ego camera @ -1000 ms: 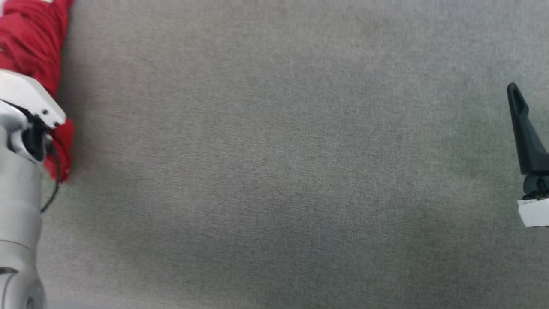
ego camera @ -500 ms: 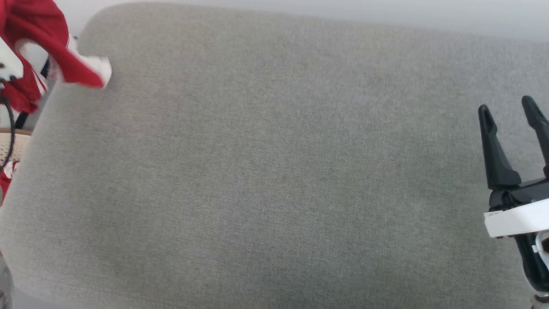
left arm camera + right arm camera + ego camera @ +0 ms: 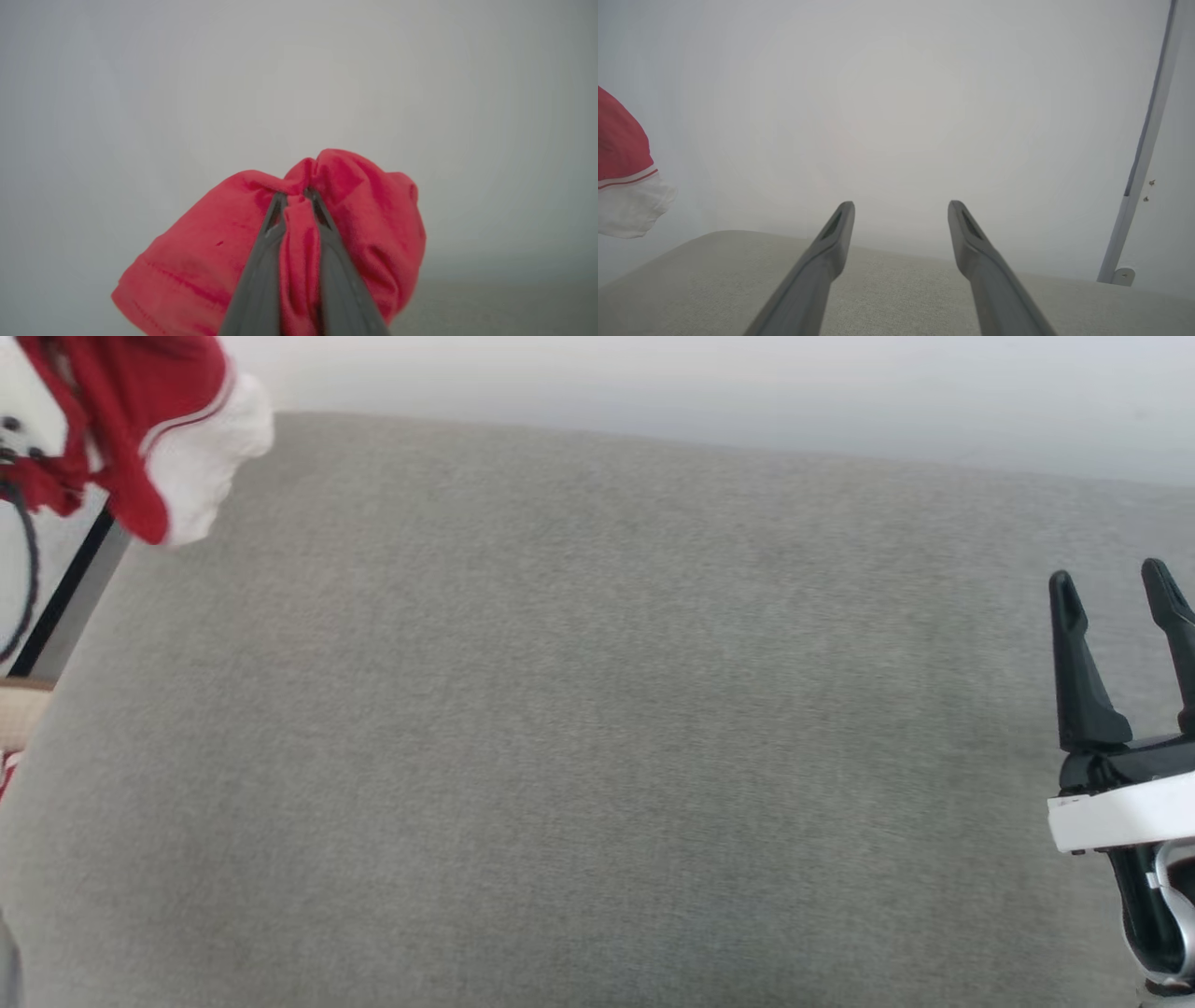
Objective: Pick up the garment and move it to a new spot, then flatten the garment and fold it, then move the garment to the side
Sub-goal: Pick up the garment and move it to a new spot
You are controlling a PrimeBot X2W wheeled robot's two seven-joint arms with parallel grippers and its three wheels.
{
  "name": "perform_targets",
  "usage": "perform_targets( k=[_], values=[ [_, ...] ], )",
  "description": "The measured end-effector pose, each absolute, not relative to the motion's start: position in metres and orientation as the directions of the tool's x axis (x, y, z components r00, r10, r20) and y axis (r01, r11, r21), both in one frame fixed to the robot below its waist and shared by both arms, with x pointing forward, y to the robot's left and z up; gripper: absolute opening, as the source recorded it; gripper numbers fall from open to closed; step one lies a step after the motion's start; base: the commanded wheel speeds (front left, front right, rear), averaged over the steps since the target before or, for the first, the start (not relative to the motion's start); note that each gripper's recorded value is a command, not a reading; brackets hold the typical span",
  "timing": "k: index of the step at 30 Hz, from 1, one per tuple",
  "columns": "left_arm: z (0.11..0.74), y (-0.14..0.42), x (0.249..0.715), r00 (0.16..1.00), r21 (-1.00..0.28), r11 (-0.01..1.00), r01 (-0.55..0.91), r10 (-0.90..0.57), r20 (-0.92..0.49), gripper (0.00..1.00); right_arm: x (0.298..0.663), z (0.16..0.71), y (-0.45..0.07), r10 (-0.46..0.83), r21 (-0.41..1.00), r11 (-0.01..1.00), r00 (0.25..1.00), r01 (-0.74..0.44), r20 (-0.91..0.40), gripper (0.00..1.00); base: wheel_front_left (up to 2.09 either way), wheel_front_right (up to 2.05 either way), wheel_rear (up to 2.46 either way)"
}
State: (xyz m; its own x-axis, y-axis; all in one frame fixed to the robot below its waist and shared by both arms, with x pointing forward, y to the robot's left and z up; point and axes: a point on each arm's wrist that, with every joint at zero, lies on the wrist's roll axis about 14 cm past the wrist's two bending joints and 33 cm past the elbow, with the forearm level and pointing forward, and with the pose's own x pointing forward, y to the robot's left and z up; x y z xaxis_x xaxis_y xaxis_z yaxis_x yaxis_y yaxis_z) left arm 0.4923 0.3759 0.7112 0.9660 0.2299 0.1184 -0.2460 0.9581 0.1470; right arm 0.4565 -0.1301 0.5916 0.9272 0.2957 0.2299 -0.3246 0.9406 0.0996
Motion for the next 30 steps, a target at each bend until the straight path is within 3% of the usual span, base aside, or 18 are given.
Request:
perform_targets(
  k=[16,24,30],
  values=[
    [0.707,0.182,0.505,0.976,0.179,0.962,0.206,-0.214,0.032,0.00,0.405,0.608,-0.254,-0.051,0.085,0.996,0.959,0.028,0.280,1.00,0.00,0.00,0.00],
    [0.676,0.083,0.492,0.894,0.155,0.880,0.448,-0.438,-0.098,0.00,0.376,0.597,-0.291,-0.178,0.107,0.982,0.949,0.155,0.260,1.00,0.00,0.00,0.00],
    [0.603,0.025,0.474,0.773,0.075,0.797,0.599,-0.550,-0.317,0.00,0.365,0.578,-0.297,-0.215,0.126,0.973,0.953,0.192,0.213,1.00,0.00,0.00,0.00]
  ],
)
